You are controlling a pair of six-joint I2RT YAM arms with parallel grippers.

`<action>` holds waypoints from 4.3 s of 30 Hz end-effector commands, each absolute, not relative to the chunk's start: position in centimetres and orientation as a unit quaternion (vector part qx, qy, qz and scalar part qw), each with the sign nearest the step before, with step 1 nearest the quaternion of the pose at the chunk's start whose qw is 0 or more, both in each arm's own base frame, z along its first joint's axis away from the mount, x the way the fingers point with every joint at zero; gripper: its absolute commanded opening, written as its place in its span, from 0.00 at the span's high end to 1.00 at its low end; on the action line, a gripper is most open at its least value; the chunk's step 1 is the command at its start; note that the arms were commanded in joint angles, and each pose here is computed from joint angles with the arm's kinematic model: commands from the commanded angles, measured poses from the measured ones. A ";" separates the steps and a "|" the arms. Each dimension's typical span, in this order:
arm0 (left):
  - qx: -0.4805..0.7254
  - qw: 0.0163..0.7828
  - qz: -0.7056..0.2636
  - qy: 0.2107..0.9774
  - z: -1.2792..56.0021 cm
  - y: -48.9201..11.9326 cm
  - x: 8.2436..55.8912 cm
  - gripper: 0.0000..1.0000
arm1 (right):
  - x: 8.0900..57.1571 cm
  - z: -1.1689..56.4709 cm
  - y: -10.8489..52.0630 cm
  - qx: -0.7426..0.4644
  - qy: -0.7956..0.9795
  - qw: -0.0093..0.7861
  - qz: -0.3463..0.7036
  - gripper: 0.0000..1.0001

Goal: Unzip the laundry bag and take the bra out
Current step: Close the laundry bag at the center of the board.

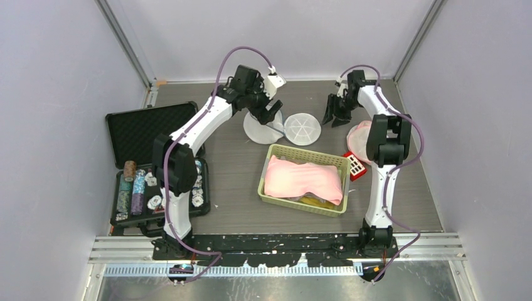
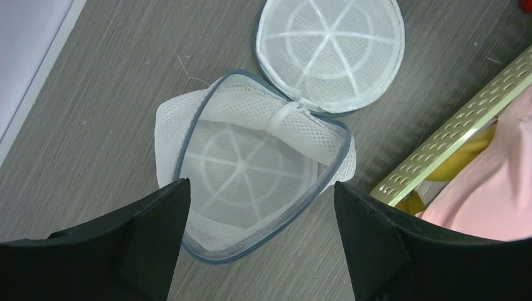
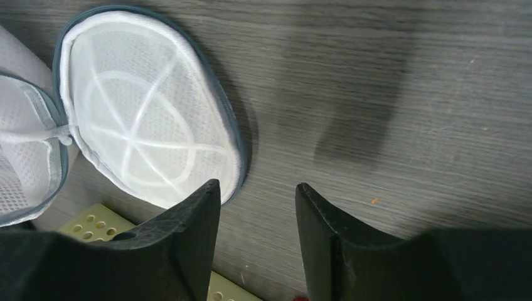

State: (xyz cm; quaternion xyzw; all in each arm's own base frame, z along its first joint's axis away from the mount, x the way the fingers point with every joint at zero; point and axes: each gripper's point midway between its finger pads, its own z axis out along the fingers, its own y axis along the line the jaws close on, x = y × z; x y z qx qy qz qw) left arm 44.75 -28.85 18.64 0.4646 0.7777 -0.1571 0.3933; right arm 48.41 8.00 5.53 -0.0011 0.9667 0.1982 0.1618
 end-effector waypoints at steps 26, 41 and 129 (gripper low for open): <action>0.497 0.415 -0.262 0.716 18.4 -38.3 45.2 0.22 | 50.9 8.4 13.0 0.097 0.909 0.181 0.363 0.99; 0.433 0.422 -0.271 0.749 15.2 -43.8 45.8 0.32 | 52.0 15.7 15.3 0.172 0.841 0.207 0.469 0.99; 0.143 0.461 -0.352 0.802 15.2 -31.7 56.1 0.46 | 50.8 27.1 11.3 0.009 0.878 0.328 0.348 0.99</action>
